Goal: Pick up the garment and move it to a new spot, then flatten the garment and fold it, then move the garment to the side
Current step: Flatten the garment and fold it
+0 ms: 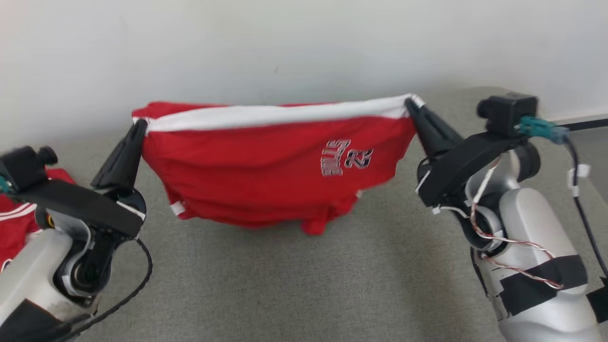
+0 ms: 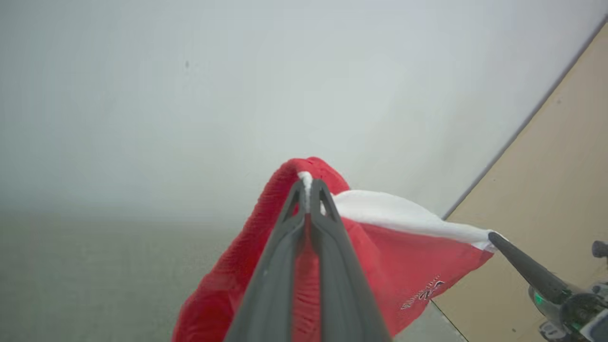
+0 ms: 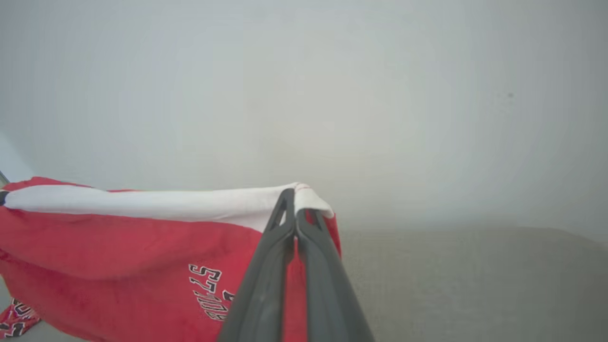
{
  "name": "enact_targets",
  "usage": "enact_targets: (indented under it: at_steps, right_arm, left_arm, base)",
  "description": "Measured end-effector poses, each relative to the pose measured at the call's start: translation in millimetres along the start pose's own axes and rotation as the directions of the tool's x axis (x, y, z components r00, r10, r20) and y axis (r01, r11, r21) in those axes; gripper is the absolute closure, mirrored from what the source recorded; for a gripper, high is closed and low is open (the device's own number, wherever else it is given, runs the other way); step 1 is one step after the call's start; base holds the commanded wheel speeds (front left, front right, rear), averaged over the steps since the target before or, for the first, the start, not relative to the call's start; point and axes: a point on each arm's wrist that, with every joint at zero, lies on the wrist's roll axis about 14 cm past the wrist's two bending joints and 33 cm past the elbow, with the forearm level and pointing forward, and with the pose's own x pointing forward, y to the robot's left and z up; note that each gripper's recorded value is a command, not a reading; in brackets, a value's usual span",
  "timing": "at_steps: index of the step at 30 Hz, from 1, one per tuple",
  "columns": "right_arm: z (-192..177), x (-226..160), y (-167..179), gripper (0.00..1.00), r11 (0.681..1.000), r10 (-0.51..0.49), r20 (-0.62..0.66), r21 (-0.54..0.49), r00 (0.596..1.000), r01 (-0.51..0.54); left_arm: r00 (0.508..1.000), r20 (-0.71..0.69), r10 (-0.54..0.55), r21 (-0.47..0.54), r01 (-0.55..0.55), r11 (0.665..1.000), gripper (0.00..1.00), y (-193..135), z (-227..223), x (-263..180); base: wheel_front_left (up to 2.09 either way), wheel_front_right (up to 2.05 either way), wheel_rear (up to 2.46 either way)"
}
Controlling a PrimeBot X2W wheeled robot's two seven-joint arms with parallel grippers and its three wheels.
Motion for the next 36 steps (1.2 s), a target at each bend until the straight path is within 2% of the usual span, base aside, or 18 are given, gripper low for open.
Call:
enact_targets:
  at_steps: [7,8,13,18,21,27,32,36]
  right_arm:
    - [61,-21,-7,1.00,0.999,-0.016,0.199,-0.044,0.980,0.025]
    - [78,-26,-10,1.00,0.996,-0.015,0.254,-0.076,0.967,0.036]
    - [122,-32,-6,1.00,0.986,0.016,0.378,-0.162,0.925,0.049]
    - [143,-26,0,1.00,0.975,0.046,0.415,-0.215,0.909,0.049]
    - [141,-14,3,1.00,0.968,0.060,0.383,-0.248,0.922,0.039]
    - [109,33,-7,1.00,0.952,0.053,0.219,-0.305,0.974,0.017]
    - [112,80,-7,1.00,0.928,0.082,0.198,-0.372,0.977,-0.003]
    - [123,119,-6,1.00,0.898,0.111,0.227,-0.440,0.968,0.000]
  left_arm:
    - [0.991,0.070,-0.112,-0.006,0.113,0.994,1.00,-46,33,14]
    - [0.984,0.099,-0.149,-0.033,0.153,0.988,1.00,-61,42,18]
    - [0.966,0.149,-0.211,-0.089,0.226,0.970,1.00,-90,57,27]
    - [0.960,0.168,-0.224,-0.101,0.243,0.965,1.00,-101,67,40]
    - [0.964,0.157,-0.214,-0.092,0.230,0.969,1.00,-98,66,52]
    - [0.983,0.110,-0.144,-0.115,0.157,0.981,1.00,-70,47,87]
    - [0.980,0.177,-0.086,-0.115,0.107,0.988,1.00,-41,57,127]
    - [0.965,0.254,-0.067,-0.066,0.086,0.994,1.00,-19,72,160]
  base:
    - [0.00,0.00,0.00]
    - [0.00,0.00,0.00]
    - [0.00,0.00,0.00]
    - [0.00,0.00,0.00]
    - [0.00,0.00,0.00]
    - [0.00,0.00,0.00]
    - [0.00,0.00,0.00]
    - [0.00,0.00,0.00]
